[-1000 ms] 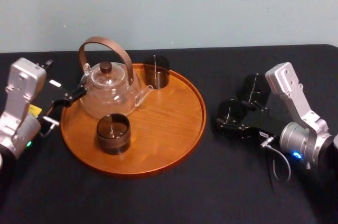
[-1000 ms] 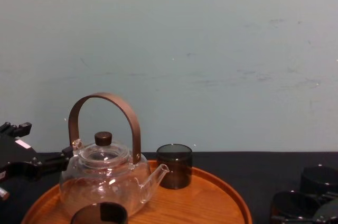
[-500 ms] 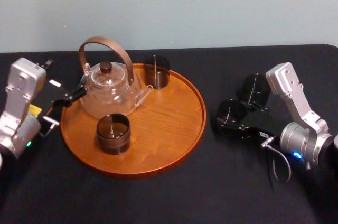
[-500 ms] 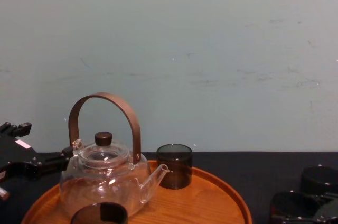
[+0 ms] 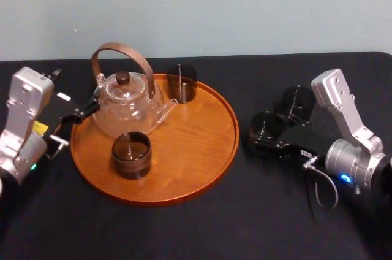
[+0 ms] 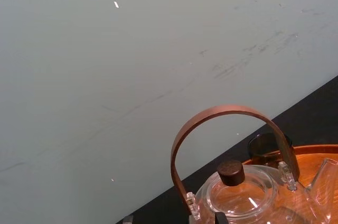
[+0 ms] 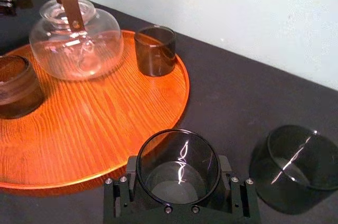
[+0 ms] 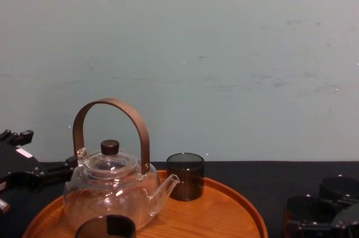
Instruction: Pick up the glass from the table and place it on the tray.
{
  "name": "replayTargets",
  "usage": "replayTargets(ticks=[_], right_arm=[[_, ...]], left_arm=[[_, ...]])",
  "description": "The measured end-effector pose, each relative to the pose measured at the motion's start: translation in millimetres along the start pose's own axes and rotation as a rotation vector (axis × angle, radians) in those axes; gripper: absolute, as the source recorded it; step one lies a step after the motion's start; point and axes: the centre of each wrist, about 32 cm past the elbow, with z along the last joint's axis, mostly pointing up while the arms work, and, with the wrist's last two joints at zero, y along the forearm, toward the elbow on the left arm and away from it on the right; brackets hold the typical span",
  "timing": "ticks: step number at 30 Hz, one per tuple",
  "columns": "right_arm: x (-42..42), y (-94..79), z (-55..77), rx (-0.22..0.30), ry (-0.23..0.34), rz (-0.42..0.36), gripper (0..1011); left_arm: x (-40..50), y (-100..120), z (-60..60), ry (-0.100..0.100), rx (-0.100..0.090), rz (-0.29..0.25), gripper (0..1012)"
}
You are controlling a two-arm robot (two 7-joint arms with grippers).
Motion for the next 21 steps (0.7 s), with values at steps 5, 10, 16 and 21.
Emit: replayTargets(ticks=[5, 10, 16, 21], right_arm=[[-2.6, -3.6, 9.9, 0.022, -0.022, 0.008, 903], [-7.7, -5.3, 20.0, 0.039, -0.045, 0.020, 903], [-21.5, -0.2, 33.2, 0.056, -0.085, 0.058, 903], [-31.6, 8.3, 40.2, 0.063, -0.107, 0.091, 903]], left_arm=[[0.0, 0.0, 0.0, 0.000, 0.000, 0.000, 1001], [0.0, 0.0, 0.0, 0.000, 0.000, 0.000, 1001], [0.0, 0.0, 0.0, 0.000, 0.000, 0.000, 1001], [0.0, 0.0, 0.0, 0.000, 0.000, 0.000, 1001]])
